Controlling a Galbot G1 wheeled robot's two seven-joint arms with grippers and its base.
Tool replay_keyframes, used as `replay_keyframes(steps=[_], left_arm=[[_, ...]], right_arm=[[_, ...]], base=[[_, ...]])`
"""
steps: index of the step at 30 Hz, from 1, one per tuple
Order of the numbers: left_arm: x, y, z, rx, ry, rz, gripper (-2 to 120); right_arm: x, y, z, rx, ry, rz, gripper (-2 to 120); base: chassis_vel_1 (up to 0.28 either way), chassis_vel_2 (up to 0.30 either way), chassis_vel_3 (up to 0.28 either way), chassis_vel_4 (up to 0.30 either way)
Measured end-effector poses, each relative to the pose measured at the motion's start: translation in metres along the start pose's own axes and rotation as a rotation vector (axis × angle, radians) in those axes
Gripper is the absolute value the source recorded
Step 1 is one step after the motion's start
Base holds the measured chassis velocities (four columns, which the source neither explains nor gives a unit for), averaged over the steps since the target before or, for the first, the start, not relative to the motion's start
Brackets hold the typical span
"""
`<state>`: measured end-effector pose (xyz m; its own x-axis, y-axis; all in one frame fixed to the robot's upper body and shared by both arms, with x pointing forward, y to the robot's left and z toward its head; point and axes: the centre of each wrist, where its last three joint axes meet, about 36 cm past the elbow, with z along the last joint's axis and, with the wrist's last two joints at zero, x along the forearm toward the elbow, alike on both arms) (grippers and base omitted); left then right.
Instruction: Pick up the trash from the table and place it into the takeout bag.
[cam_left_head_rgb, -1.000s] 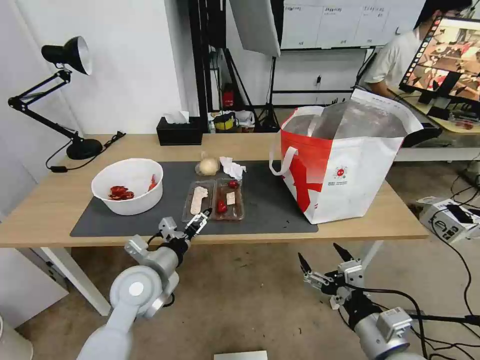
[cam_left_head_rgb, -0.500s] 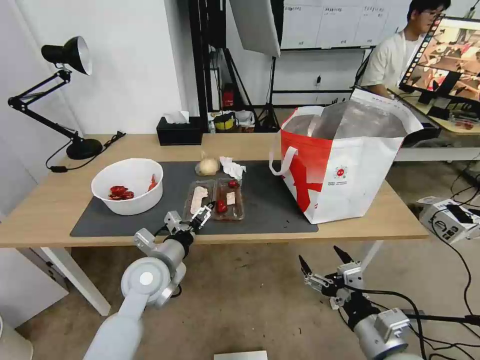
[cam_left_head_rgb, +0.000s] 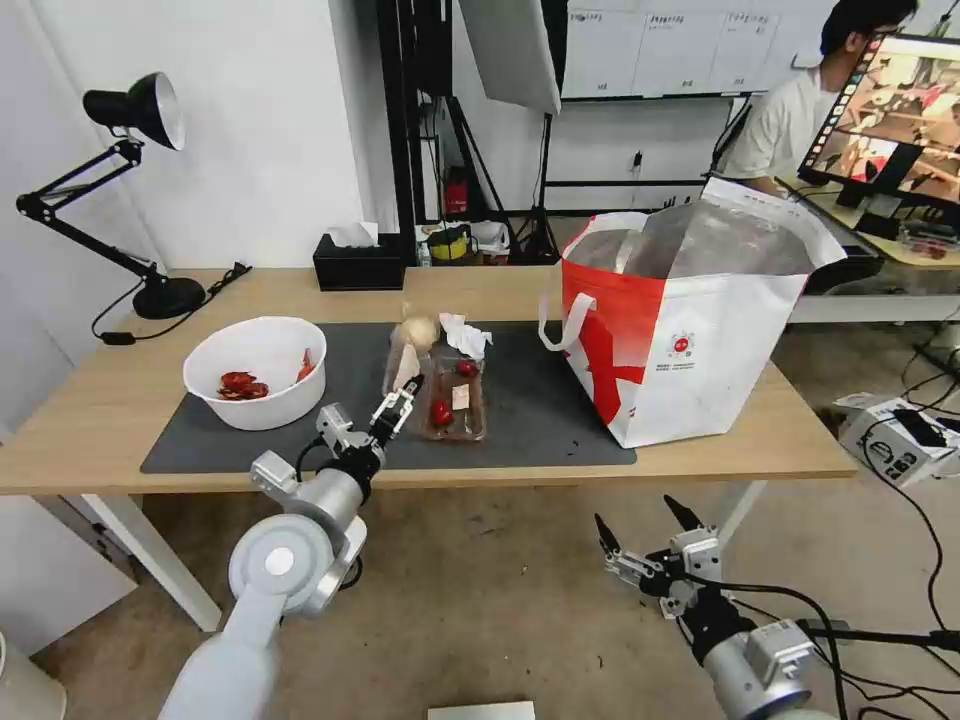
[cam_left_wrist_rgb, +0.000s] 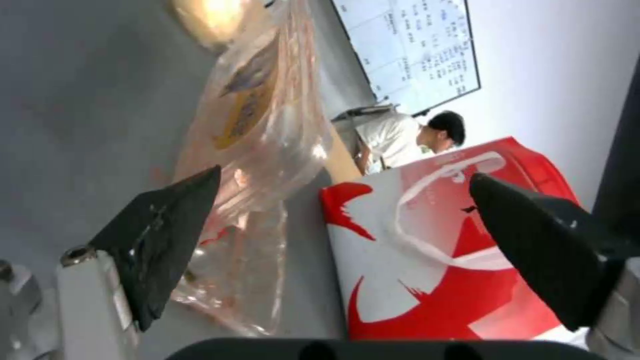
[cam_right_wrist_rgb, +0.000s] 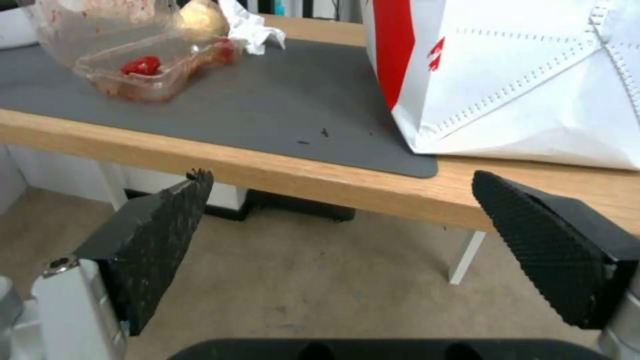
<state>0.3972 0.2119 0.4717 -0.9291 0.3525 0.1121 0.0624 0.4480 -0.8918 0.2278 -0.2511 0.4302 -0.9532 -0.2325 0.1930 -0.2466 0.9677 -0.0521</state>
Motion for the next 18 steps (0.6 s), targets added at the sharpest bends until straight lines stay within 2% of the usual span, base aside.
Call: replay_keyframes(steps=[8,11,12,15,16,18], left_arm=[[-0.024,-0.005,0.019,-0.028,0.053,0.021,100],[-0.046,-0.002,0.027,-0.116,0.067,0.02,100],[-0.046,-0.002,0.027,-0.116,0.067,0.02,100],[-0.055,-0.002,0.022,-0.246,0.043,0.059,100],[-0.055,-0.002,0.022,-0.246,0.043,0.059,100],[-0.058,-0.001,0.017,-0.366,0.023,0.109,100]], right_arm=[[0.006,-0.002,-0.004,0.005,-0.007,0.012,100],[0.011,-0.001,-0.007,0.005,-0.011,0.019,100],[0.011,-0.001,-0.007,0.005,-0.011,0.019,100],[0.015,0.0,-0.009,0.005,-0.013,0.021,100],[0.015,0.0,-0.009,0.005,-0.013,0.021,100],[0.018,-0.001,-0.01,0.008,-0.012,0.022,100]], base=[[0.0,0.0,0.0,0.0],[0.0,0.0,0.0,0.0],[0.0,0.0,0.0,0.0],[0.0,0.0,0.0,0.0],[0.0,0.0,0.0,0.0],[0.0,0.0,0.0,0.0]])
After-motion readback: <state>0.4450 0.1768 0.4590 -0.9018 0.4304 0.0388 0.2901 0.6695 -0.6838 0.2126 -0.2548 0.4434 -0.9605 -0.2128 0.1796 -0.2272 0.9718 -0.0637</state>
